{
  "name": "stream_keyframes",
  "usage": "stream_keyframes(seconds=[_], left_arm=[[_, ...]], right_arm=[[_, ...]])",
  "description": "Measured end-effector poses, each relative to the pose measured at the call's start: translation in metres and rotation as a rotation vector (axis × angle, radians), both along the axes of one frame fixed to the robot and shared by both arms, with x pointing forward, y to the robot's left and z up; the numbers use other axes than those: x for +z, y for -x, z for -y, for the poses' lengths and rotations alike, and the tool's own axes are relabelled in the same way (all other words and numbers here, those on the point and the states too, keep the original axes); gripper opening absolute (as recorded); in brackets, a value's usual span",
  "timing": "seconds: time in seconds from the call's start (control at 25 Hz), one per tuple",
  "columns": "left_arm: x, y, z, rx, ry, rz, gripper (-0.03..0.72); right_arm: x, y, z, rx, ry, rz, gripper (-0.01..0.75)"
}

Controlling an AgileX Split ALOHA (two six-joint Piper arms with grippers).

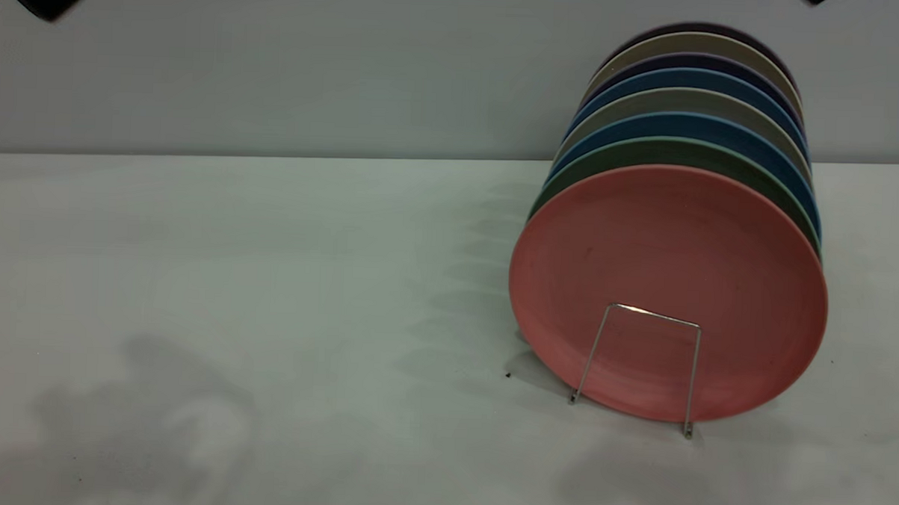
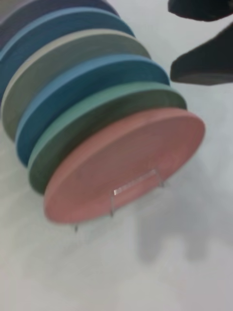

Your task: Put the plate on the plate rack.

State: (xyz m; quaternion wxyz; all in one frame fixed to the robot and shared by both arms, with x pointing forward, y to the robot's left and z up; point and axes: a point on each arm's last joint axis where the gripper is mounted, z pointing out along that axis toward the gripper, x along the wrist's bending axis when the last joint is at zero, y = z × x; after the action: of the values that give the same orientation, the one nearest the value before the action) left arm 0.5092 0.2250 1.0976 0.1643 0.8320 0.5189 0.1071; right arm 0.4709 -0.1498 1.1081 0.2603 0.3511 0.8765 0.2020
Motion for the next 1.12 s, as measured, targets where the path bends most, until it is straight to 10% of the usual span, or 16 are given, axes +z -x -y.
stream_keyframes(seconds=[1.12], left_arm=[[0.018, 0.197, -0.05, 0.078, 0.105, 0.208, 0.539]], right_arm=[[0.034, 0.171, 0.103, 0.042, -0.258, -0.074, 0.239]])
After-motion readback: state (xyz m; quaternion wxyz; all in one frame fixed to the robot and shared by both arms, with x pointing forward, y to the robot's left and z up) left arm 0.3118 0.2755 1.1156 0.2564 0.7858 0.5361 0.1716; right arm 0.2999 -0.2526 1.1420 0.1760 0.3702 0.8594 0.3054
